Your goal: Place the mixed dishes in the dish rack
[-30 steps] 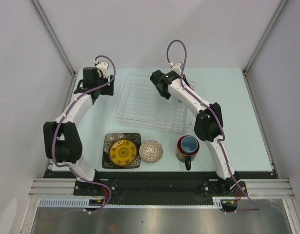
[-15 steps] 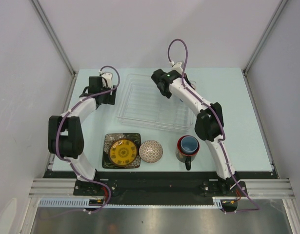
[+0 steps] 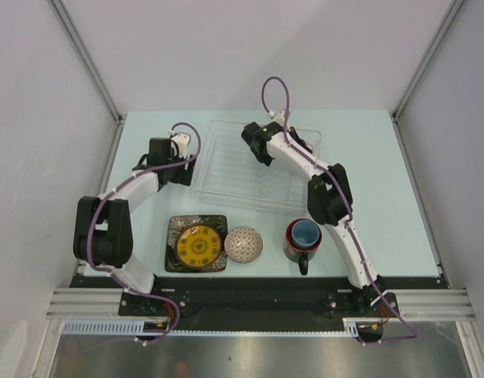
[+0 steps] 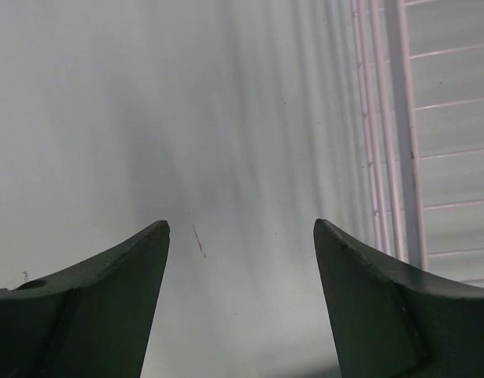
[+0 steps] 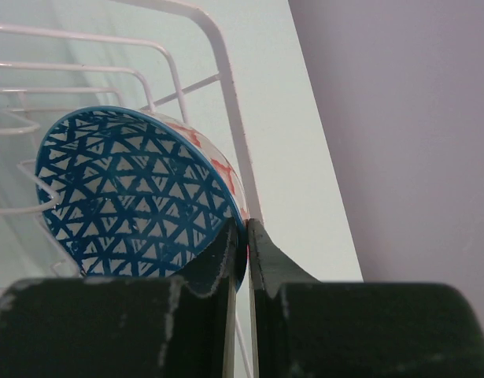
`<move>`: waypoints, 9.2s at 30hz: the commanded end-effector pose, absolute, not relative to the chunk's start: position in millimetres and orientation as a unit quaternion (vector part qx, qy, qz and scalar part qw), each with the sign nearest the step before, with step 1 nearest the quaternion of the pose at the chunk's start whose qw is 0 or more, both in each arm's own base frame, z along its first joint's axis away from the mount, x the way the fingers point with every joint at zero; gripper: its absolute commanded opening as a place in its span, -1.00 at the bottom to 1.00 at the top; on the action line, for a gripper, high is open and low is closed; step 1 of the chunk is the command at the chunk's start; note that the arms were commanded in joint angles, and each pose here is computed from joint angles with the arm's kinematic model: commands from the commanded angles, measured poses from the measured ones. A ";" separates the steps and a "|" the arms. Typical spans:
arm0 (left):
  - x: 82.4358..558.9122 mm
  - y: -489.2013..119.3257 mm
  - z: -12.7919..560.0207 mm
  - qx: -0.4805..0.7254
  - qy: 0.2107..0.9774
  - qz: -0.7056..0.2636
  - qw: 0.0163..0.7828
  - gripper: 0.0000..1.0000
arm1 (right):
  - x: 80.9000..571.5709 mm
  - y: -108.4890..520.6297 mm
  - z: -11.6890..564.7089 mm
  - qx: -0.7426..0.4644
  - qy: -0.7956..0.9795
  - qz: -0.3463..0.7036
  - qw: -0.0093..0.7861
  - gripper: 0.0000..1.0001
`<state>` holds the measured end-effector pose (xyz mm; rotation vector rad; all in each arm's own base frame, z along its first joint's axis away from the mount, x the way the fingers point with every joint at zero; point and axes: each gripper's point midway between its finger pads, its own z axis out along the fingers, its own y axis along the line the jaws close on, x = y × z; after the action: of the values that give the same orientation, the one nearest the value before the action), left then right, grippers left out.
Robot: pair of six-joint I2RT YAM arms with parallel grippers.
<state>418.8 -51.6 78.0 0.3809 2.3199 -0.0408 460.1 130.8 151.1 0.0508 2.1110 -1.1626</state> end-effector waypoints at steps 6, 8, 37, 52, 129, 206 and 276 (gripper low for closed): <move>412.5 -67.2 117.5 0.169 0.883 -0.046 0.435 0.59 | 467.6 150.1 153.1 0.001 0.824 -0.434 0.363 -0.38; 411.5 -66.6 119.8 0.168 0.883 -0.045 0.436 0.58 | 467.6 150.9 163.0 0.009 0.826 -0.424 0.372 -0.24; 353.5 -47.6 214.9 0.168 0.850 0.001 0.499 0.62 | 184.2 269.3 204.1 -0.168 0.950 0.166 0.206 0.48; 333.7 -45.5 227.1 0.171 0.844 0.016 0.508 0.63 | 162.2 322.0 122.2 -0.218 0.954 0.173 0.115 0.41; 468.3 -52.1 207.8 0.132 0.851 0.035 0.507 0.63 | 313.9 88.4 197.1 0.003 0.884 -0.382 0.271 -1.00; 371.0 -117.2 160.0 0.209 0.868 -0.040 0.449 0.59 | 349.2 126.8 184.6 -0.076 0.852 -0.433 0.284 0.99; 179.1 -47.5 75.9 0.655 0.650 0.073 0.379 0.48 | 194.9 453.1 44.5 -0.298 0.890 0.327 0.113 0.40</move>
<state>165.7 -46.9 77.0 1.6211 1.7424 0.1265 196.7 452.7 55.9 -0.8711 2.5977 0.9949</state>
